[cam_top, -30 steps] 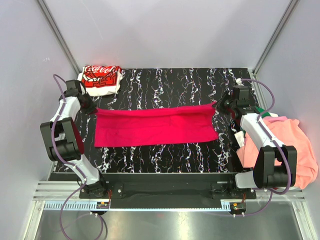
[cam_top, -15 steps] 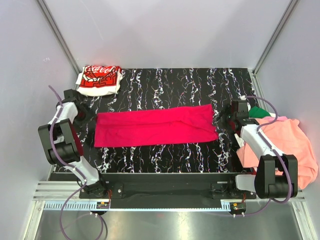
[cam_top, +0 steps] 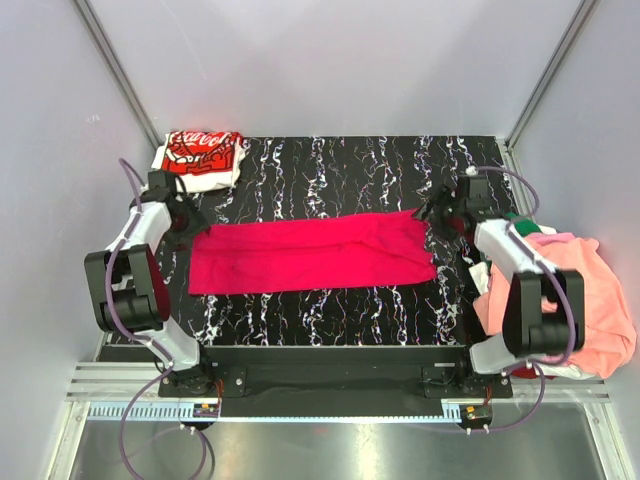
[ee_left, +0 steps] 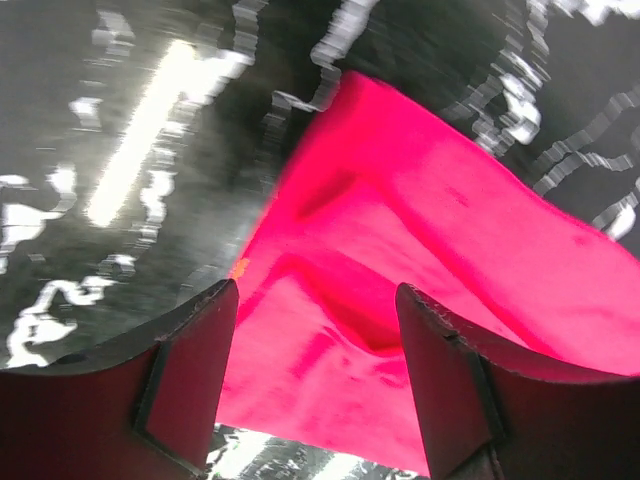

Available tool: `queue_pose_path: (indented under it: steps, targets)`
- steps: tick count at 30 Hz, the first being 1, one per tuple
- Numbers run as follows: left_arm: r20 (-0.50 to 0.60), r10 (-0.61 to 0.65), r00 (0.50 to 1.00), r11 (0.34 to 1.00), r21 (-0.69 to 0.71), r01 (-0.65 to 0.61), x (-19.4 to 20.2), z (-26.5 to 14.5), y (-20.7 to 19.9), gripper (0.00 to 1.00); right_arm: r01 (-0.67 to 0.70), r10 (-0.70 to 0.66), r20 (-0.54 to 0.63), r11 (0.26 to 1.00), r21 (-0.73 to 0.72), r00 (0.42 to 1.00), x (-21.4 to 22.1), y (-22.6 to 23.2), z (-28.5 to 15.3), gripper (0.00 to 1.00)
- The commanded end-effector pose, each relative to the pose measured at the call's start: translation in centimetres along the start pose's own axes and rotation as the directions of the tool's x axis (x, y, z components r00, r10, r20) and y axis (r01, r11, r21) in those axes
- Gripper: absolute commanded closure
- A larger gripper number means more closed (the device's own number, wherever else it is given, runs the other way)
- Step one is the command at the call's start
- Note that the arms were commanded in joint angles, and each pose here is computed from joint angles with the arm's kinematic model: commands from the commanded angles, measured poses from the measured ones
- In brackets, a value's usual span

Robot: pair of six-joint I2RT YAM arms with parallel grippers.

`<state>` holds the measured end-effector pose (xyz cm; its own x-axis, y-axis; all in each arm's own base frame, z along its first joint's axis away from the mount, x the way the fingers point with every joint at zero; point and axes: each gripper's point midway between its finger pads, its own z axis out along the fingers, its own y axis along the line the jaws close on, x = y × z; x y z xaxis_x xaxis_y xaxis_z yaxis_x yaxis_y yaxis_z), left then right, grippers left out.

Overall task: Fold and stack the t-shirts
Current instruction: Fold the tshirt

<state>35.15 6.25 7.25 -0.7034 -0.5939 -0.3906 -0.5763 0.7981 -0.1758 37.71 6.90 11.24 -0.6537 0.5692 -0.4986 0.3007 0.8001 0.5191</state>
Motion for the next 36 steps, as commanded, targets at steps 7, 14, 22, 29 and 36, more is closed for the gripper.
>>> queue_pose_path:
  steps: [7,14,22,29,36]
  targets:
    - [0.088,0.097,0.991,0.991,0.081,-0.104,-1.0,-2.6,-3.3,0.34,0.174,-0.194,-0.185,0.977,-0.119,0.963,1.8,5.4,5.1,0.3]
    - [0.081,0.103,0.991,0.989,0.101,-0.111,-0.9,-2.7,-3.8,0.36,0.232,-0.234,-0.274,0.972,-0.039,0.933,3.4,5.3,8.2,0.31]
    - [0.084,0.103,0.991,0.986,0.126,-0.113,-1.0,-3.0,-4.3,0.37,0.29,-0.278,-0.334,0.957,-0.015,0.901,5.9,4.8,9.7,0.3]
    - [0.088,0.106,0.99,0.985,0.128,-0.116,-1.1,-3.1,-4.4,0.38,0.342,-0.313,-0.341,0.94,0.024,0.886,6.4,5.5,10.1,0.37]
    - [0.088,0.104,0.991,0.984,0.133,-0.116,-1.2,-3.1,-4.5,0.39,0.342,-0.312,-0.348,0.939,0.025,0.884,7.0,5.2,9.3,0.67]
